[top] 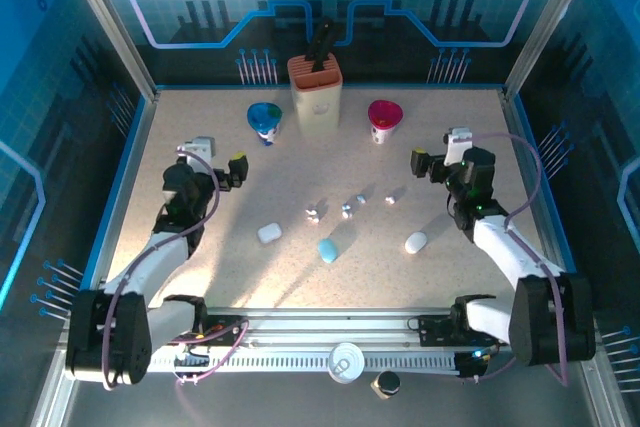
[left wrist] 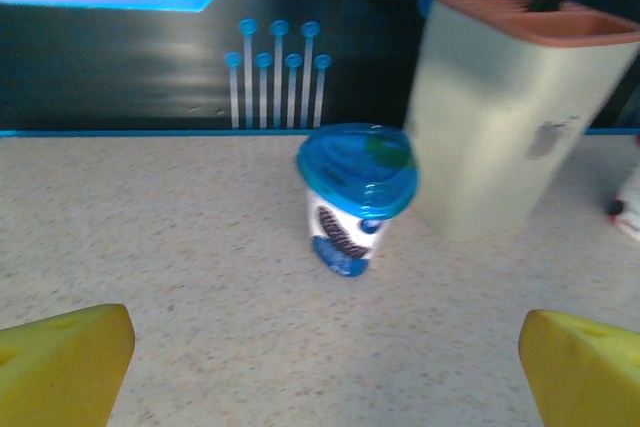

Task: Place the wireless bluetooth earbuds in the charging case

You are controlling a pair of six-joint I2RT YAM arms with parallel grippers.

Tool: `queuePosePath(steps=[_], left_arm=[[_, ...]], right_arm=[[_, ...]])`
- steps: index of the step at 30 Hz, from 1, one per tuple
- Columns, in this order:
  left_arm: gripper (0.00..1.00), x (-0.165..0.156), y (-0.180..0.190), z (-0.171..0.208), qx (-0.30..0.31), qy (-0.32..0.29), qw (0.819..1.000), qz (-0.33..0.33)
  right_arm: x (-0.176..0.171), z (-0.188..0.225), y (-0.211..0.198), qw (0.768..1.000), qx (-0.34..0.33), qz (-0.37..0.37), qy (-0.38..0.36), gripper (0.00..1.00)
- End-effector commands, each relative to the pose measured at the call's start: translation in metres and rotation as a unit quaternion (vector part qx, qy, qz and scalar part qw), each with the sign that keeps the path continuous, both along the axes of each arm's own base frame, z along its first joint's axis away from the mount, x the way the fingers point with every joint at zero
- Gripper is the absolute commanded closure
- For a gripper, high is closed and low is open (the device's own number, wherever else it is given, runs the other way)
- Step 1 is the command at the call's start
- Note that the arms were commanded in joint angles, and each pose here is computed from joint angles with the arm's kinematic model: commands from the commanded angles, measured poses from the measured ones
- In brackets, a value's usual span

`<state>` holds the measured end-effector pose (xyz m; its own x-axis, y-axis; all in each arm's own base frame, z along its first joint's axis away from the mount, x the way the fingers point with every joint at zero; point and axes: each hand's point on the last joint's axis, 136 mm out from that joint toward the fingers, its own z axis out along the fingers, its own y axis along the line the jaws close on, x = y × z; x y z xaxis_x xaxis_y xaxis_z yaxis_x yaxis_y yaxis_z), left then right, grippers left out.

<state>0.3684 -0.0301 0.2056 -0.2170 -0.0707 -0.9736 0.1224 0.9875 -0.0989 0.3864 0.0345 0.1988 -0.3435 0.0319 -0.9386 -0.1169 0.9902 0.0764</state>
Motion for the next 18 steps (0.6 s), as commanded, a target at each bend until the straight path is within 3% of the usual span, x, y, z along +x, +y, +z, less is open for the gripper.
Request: queuePosePath(steps=[1,3,5,10,18], left_arm=[[0.01,-0.017,-0.033,0.003,0.017,0.046,0.996,-0.079],[0.01,-0.029,-0.052,0.005,0.046,0.059,0.988,-0.134],[0.01,-0.049,-0.074,0.0,0.099,0.076,0.969,-0.214],[0.01,-0.11,-0.104,-0.037,0.203,0.121,0.887,-0.397],[0.01,-0.129,-0.101,-0.092,0.252,0.192,0.842,-0.437]], right_arm=[[-0.026,-0.011,0.018,0.993,0.049,0.033,0.099,0.0],[-0.036,-0.006,0.035,0.99,0.051,0.06,0.115,0.0],[-0.048,-0.006,0.051,0.985,0.041,0.086,0.141,0.0],[-0.074,-0.009,0.094,0.975,0.032,0.155,0.158,0.0],[-0.106,-0.038,0.169,0.957,0.032,0.23,0.173,0.0]])
